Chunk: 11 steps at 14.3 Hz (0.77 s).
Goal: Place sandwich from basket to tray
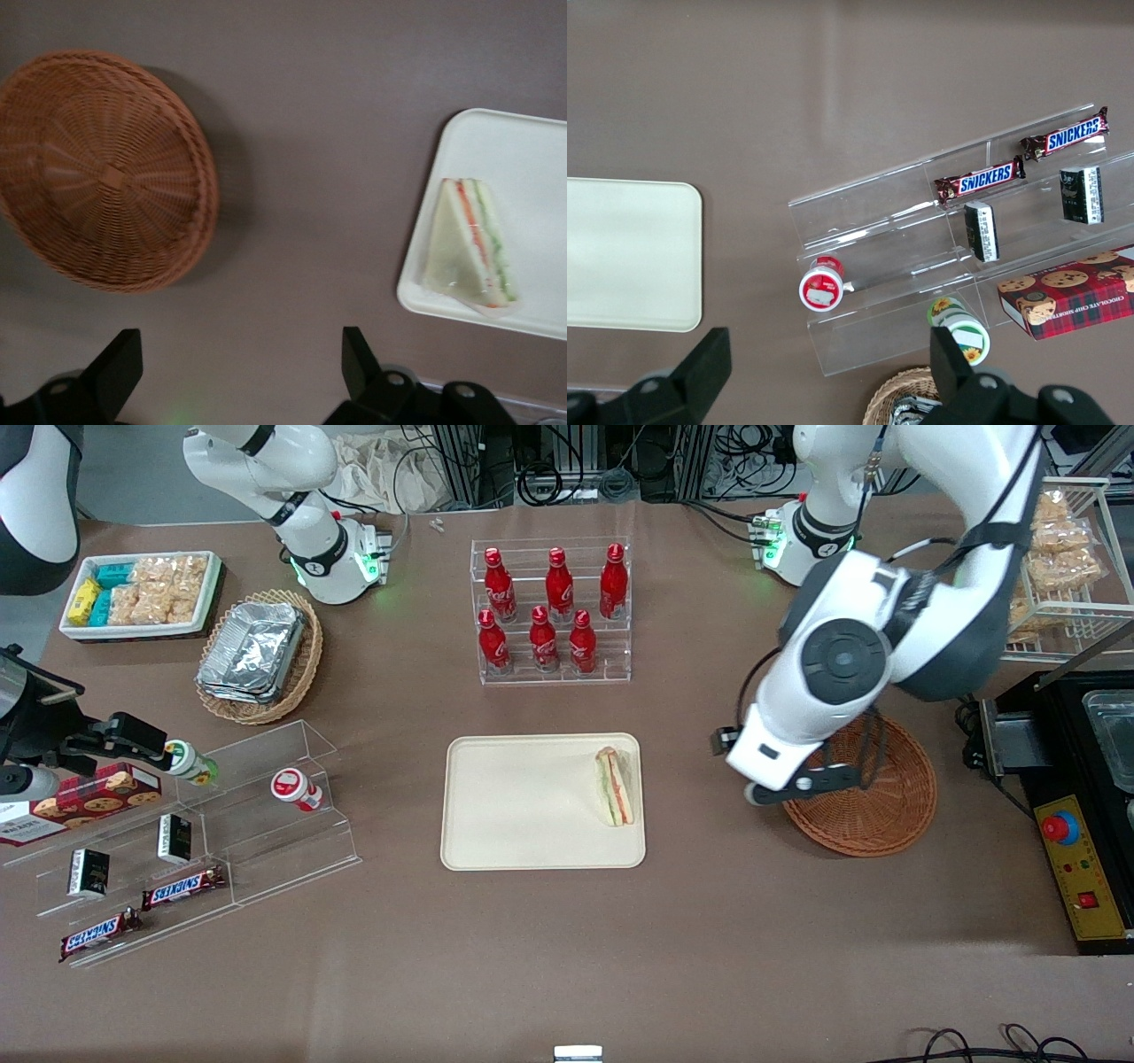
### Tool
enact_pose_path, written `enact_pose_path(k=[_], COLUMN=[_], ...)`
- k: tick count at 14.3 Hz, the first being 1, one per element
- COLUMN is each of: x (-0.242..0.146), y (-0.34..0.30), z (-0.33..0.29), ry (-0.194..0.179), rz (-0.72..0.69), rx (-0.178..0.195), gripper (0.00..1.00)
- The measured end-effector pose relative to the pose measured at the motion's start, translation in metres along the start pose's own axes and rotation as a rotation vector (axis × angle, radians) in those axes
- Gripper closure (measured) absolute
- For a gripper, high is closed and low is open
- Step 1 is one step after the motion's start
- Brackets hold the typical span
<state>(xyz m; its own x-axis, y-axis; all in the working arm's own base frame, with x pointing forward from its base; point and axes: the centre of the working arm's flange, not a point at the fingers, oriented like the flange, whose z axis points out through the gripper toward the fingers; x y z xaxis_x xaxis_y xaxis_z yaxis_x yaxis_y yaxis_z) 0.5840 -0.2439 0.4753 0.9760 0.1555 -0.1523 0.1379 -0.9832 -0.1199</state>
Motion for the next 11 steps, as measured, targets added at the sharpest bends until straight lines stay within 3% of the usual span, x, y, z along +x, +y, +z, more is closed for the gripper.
enact_pose_path(k=[8,11], x=[0.029,0.02], y=[-0.185,-0.208], z=[-0.057,-0.075], ry=[0.028,0.044], rz=[0.212,0.209], rx=[-0.004,0.003], gripper=[0.0,0.0])
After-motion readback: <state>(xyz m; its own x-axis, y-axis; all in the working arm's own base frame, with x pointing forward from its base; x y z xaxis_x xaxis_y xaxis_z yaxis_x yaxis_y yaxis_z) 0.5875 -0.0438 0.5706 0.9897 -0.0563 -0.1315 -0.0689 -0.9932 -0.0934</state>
